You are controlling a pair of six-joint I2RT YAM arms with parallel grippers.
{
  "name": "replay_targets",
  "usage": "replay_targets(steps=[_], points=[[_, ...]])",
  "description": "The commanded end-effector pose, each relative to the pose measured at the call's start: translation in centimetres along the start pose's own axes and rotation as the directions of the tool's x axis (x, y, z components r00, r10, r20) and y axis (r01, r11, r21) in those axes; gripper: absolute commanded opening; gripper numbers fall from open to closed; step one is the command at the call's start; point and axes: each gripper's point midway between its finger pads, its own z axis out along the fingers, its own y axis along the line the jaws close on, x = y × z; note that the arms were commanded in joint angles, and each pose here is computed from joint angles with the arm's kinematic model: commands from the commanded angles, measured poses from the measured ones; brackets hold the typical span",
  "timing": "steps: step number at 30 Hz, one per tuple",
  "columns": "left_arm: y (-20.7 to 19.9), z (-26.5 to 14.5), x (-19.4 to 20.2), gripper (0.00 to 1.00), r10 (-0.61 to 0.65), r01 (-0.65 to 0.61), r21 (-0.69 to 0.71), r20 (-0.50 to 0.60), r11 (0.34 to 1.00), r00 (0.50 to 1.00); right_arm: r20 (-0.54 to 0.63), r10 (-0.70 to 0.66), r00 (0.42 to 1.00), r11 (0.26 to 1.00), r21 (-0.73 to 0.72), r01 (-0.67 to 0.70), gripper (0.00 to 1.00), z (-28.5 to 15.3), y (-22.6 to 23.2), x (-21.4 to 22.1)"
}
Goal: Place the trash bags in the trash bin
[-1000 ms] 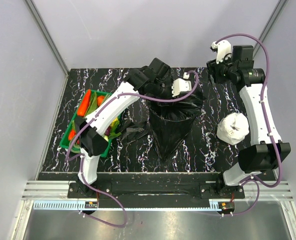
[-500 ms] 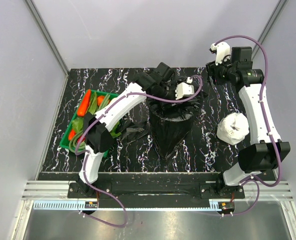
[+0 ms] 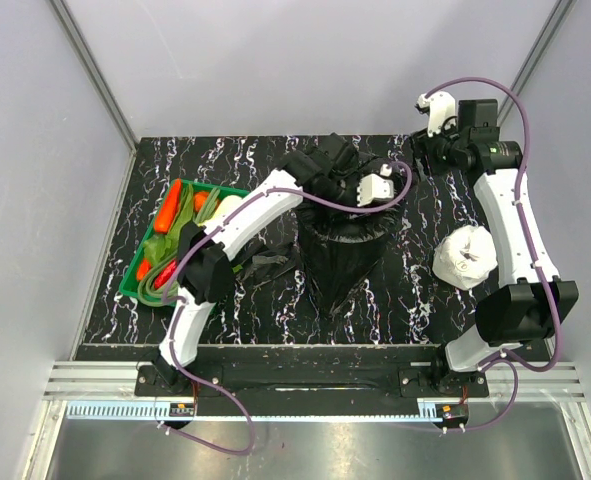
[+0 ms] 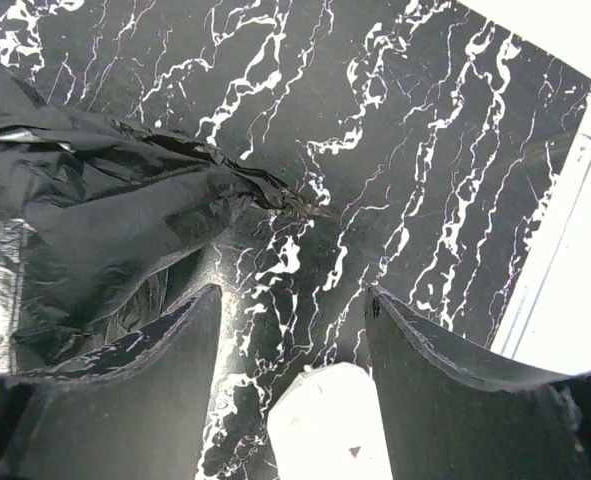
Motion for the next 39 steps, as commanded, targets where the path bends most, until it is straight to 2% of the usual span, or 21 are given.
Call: replay_targets(steps=[1,22,30,36,39], points=[[-0.2,2.0,-0.7,0.50,0.068,-0.068,0.006,0.013,0.998,0.998,0.047,-0.019,0.999,1.000,0.024,0.018,0.65,-1.4,-0.1,-1.0],[-1.3,6.2,4.2,0.50,0.051,-0.046,0.055,-0.089,0.997,0.995,0.010,-0.028,1.000,0.999,0.020,0.028,0.65,-1.0,0.1,0.5],[-1.6,7.0,5.5,0.54,0.053,-0.047,0.056,-0.109,0.997,0.993,-0.009,-0.023,1.000,1.000,0.010,0.023,0.66,-0.5,0.3,1.2],[-1.6,7.3,6.2,0.59,0.051,-0.045,0.052,-0.122,0.998,0.991,-0.020,-0.020,1.000,1.000,0.004,0.020,0.66,-0.3,0.4,1.7],[-1.6,7.2,6.1,0.66,0.053,-0.047,0.050,-0.118,0.998,0.992,-0.020,-0.020,1.000,1.000,0.005,0.020,0.66,-0.3,0.4,1.7]])
